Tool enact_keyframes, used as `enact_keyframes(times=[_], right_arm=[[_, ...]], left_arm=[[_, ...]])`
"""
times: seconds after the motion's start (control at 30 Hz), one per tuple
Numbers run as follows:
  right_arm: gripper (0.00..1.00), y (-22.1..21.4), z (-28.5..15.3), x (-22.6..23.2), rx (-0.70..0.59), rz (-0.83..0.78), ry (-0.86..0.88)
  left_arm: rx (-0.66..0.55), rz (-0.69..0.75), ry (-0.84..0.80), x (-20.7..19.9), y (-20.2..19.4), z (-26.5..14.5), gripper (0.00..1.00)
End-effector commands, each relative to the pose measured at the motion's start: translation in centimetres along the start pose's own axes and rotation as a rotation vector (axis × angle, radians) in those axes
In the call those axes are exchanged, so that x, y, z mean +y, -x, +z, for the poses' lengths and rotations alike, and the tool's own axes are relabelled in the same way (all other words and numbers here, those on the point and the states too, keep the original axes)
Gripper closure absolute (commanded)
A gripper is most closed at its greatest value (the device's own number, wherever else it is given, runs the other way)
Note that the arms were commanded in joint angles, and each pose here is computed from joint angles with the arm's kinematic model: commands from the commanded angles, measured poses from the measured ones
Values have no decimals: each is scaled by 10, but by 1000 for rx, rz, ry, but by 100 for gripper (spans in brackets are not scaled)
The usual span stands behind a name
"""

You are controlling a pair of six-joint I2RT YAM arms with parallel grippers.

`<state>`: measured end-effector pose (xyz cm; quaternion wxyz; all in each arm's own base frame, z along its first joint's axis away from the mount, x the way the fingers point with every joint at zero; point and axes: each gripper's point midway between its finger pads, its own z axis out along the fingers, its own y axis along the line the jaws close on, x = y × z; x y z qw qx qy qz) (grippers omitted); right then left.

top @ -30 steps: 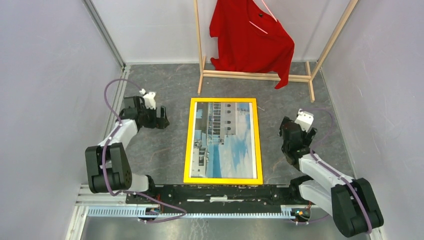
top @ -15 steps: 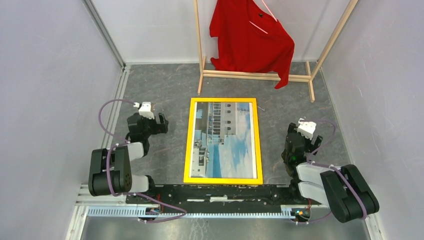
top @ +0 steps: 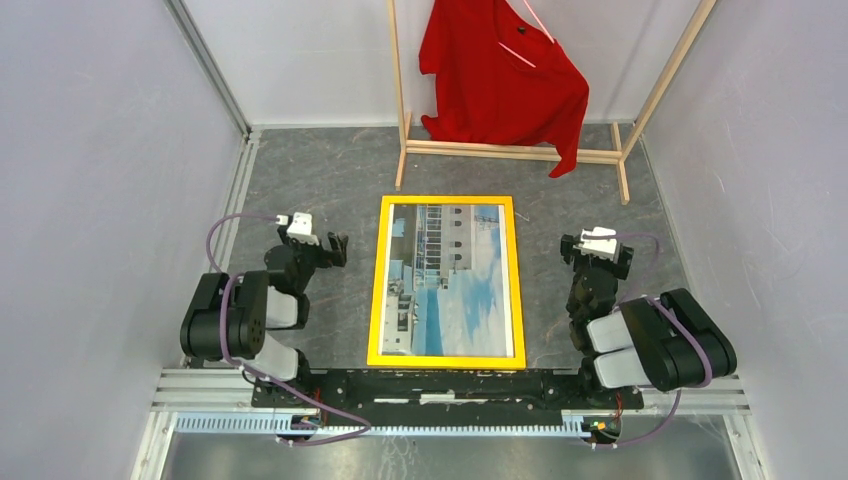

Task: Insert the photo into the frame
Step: Reset both arms

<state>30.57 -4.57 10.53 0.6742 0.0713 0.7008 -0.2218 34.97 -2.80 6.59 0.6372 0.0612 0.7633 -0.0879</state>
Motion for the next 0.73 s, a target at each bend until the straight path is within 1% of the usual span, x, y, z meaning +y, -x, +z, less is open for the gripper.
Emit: enact_keyframes(times=[0.0, 0.07, 0.7], right_arm=[[2, -19, -16, 0, 13, -35, 105], [2, -23, -14, 1, 35, -26, 118], [2, -23, -15, 0, 30, -27, 116]], left_arm=[[-100, 68, 24, 7, 31, 13, 0], [-97, 67, 25, 7, 30, 12, 0], [-99, 65, 19, 6, 31, 13, 0]])
